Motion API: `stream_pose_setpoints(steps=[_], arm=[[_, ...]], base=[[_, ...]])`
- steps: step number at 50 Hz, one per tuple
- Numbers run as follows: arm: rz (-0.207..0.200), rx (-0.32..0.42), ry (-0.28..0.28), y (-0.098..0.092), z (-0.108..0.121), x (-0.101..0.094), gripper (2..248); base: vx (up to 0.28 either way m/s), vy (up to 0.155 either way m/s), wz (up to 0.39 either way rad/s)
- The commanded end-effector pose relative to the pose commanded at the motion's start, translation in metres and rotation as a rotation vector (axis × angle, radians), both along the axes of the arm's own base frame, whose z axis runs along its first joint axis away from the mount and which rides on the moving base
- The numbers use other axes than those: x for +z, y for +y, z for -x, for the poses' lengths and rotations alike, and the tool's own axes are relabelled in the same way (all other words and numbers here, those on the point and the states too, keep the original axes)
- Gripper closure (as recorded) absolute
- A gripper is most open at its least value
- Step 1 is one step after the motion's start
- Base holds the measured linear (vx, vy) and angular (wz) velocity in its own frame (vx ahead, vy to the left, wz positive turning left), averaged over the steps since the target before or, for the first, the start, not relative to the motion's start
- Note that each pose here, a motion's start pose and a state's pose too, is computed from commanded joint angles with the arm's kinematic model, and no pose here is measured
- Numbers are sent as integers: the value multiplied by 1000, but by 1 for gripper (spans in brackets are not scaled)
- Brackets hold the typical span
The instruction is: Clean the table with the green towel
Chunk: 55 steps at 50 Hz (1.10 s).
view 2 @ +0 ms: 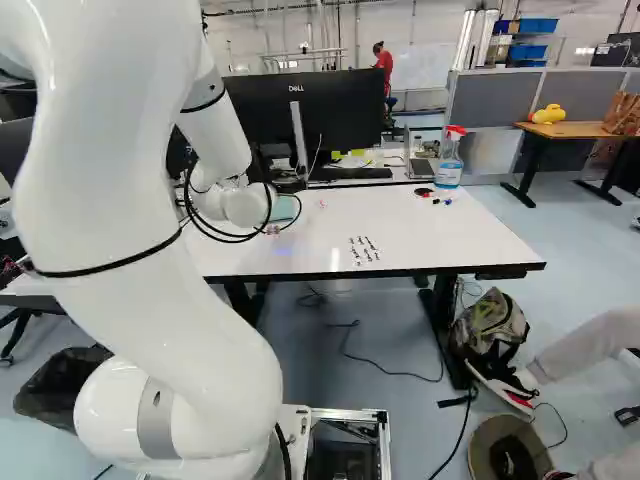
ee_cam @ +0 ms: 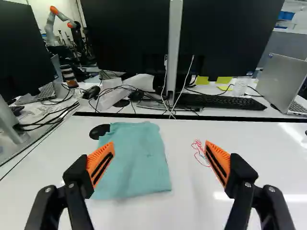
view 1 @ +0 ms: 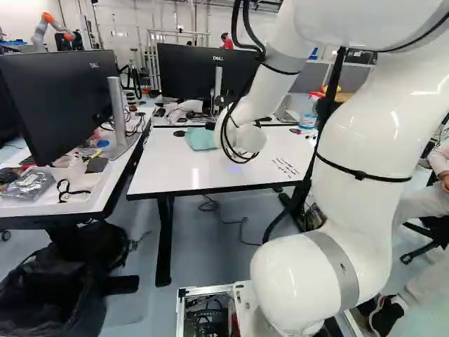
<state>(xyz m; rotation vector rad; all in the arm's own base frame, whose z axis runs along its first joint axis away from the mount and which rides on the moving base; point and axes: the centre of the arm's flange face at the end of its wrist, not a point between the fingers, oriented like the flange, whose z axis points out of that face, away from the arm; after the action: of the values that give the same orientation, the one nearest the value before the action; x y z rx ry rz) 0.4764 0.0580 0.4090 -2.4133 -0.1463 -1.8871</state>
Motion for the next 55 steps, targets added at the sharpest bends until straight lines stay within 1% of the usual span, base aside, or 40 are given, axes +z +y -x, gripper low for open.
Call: stream_pose_setpoints(steps=[7, 14, 45, 55], arm=[[0, 8, 1, 6, -14, -1, 3], [2, 18, 15, 13, -27, -4, 3], [21, 65, 134, 47, -80, -22, 3], [28, 75, 175, 55, -92, -28, 3]], base=[[0, 0, 0], [0, 0, 0], [0, 0, 0], [0, 0, 0]])
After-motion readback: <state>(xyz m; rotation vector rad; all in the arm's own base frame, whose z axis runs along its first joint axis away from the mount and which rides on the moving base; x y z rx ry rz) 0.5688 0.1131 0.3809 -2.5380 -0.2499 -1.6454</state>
